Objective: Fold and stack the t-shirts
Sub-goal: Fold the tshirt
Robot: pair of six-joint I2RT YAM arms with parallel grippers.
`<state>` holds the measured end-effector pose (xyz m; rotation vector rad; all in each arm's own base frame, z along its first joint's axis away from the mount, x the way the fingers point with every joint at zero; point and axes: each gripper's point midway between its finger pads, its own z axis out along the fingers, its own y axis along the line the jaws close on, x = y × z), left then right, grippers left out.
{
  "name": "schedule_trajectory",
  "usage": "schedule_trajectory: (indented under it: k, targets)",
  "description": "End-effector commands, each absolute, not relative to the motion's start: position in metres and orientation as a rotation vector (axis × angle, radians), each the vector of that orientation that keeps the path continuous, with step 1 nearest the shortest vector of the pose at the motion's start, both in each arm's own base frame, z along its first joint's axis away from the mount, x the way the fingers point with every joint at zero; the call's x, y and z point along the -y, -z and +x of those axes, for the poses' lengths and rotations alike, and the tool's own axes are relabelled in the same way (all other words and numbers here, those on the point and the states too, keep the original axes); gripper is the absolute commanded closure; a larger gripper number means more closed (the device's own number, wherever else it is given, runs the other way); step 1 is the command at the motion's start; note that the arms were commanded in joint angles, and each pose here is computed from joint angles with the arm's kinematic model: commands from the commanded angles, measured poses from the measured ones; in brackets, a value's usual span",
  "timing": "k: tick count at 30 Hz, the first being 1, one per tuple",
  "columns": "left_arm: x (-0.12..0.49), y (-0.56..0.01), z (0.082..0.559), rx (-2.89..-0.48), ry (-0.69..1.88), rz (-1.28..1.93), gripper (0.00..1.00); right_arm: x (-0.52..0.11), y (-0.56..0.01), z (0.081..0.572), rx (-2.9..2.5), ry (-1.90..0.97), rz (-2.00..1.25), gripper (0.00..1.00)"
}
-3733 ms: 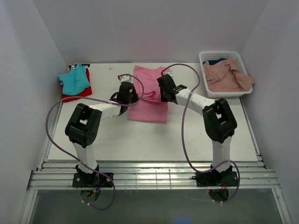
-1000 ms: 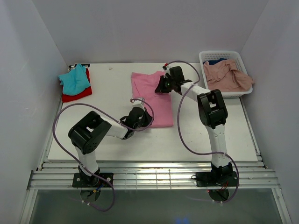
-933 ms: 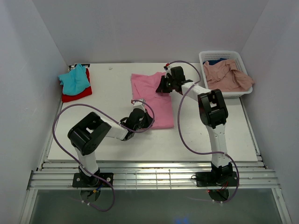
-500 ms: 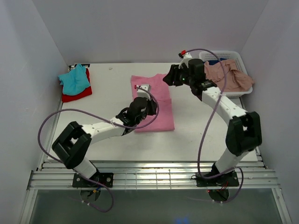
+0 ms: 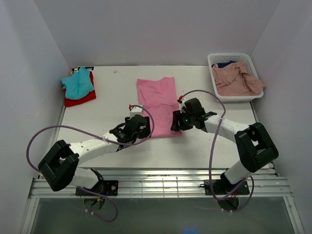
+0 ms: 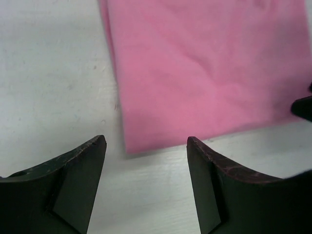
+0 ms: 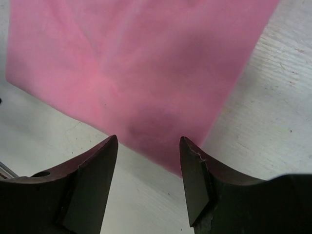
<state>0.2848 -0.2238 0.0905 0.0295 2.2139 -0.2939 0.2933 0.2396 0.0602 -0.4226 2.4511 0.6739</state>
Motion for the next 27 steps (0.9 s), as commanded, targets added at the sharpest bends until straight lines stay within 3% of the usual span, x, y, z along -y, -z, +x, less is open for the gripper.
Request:
schedule_trajectory:
  k: [1, 27]
  targets:
    - [0.216, -0.091, 0.267, -2.251, 0.332, 0.002, 0.22, -0.248, -0.084, 0.304, -2.357, -0.66, -0.402, 0.4]
    - [0.204, -0.038, 0.249, -2.251, 0.566, -0.022, 0.21, -0.221, -0.044, 0.281, -2.457, -0.53, -0.366, 0.41]
